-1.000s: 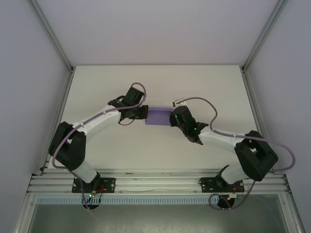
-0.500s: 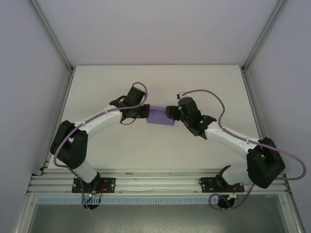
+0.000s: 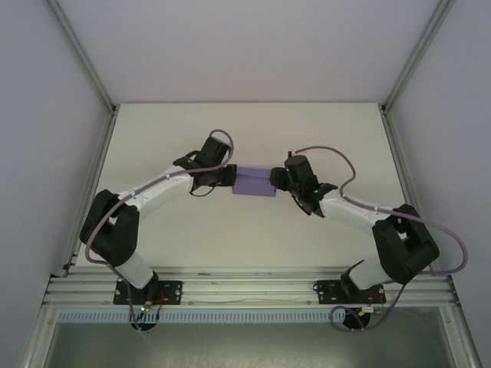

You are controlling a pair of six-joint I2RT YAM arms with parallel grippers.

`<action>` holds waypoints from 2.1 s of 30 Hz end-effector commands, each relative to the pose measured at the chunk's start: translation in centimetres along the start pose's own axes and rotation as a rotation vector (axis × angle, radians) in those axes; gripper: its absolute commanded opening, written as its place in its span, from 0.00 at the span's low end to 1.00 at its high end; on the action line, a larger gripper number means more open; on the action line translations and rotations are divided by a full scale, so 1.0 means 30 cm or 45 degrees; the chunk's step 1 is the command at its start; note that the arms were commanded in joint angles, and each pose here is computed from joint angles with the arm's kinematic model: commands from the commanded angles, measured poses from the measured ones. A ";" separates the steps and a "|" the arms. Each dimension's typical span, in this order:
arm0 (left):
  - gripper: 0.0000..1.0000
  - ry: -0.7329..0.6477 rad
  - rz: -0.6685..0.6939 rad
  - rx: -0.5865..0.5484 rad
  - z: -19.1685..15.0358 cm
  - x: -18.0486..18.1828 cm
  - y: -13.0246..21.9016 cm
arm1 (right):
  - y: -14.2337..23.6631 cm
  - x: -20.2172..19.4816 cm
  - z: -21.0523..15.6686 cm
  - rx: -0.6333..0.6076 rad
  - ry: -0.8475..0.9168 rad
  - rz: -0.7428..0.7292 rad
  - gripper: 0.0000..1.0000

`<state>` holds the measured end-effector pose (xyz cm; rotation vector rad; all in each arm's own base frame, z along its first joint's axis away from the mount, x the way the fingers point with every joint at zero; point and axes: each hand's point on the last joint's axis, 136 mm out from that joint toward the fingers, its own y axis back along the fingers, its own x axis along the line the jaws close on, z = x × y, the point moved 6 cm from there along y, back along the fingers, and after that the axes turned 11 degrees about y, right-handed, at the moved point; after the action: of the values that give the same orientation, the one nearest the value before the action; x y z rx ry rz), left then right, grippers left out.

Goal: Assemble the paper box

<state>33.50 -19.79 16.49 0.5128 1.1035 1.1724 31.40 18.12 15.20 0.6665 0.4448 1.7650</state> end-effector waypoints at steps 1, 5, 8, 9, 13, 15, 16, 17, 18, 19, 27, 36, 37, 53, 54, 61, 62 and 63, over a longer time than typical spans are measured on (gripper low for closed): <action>0.19 -0.035 0.097 0.191 -0.103 0.051 -0.013 | -0.039 -0.061 -0.188 0.225 -0.016 -0.064 0.47; 0.35 -0.051 0.059 0.089 -0.059 0.018 0.089 | -0.042 -0.059 -0.216 0.242 -0.045 -0.034 0.41; 0.50 -0.048 0.032 -0.028 -0.022 0.003 0.155 | -0.035 -0.059 -0.222 0.238 -0.040 -0.024 0.41; 0.52 -0.040 0.017 -0.056 -0.010 -0.001 0.161 | -0.033 -0.061 -0.224 0.237 -0.038 -0.025 0.41; 0.59 0.047 0.007 -0.110 0.049 0.010 0.143 | -0.032 -0.059 -0.226 0.247 -0.036 -0.018 0.40; 0.60 0.077 -0.016 -0.088 0.069 0.018 0.114 | -0.034 -0.055 -0.222 0.242 -0.037 -0.009 0.40; 0.59 0.084 -0.041 -0.065 0.073 0.019 0.094 | -0.036 -0.055 -0.223 0.245 -0.038 -0.009 0.40; 0.58 0.093 -0.053 -0.048 0.074 0.021 0.076 | -0.038 -0.056 -0.224 0.248 -0.040 -0.012 0.40; 0.58 0.097 -0.074 -0.031 0.072 0.021 0.057 | -0.042 -0.056 -0.226 0.252 -0.042 -0.015 0.40; 0.58 0.097 -0.099 -0.016 0.066 0.023 0.036 | -0.045 -0.055 -0.229 0.256 -0.045 -0.015 0.40; 0.32 0.292 -0.225 0.118 -0.044 0.155 -0.100 | -0.056 -0.072 -0.276 0.278 -0.072 -0.023 0.32; 0.11 0.336 -0.284 0.180 -0.157 0.206 -0.154 | -0.070 -0.082 -0.334 0.257 -0.101 0.022 0.26; 0.11 0.335 -0.285 0.180 -0.153 0.204 -0.159 | -0.071 -0.077 -0.328 0.255 -0.099 0.032 0.26; 1.00 0.145 -0.267 -0.216 0.162 0.038 0.122 | 0.097 0.057 0.163 0.012 0.176 0.022 0.67; 1.00 0.137 -0.248 -0.254 0.179 0.037 0.146 | 0.107 0.068 0.186 0.013 0.225 0.037 0.71; 1.00 0.108 0.011 -0.411 0.197 0.113 0.247 | 0.125 0.196 0.169 0.175 0.886 0.475 0.89; 1.00 0.109 0.050 -0.424 0.192 0.132 0.256 | 0.130 0.207 0.147 0.218 1.022 0.558 0.92; 1.00 0.113 0.087 -0.437 0.183 0.152 0.265 | 0.130 0.215 0.129 0.256 1.161 0.615 0.94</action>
<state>35.51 -14.01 23.94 0.1564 0.9910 1.2676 32.26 22.19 24.18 0.2790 0.7917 2.2044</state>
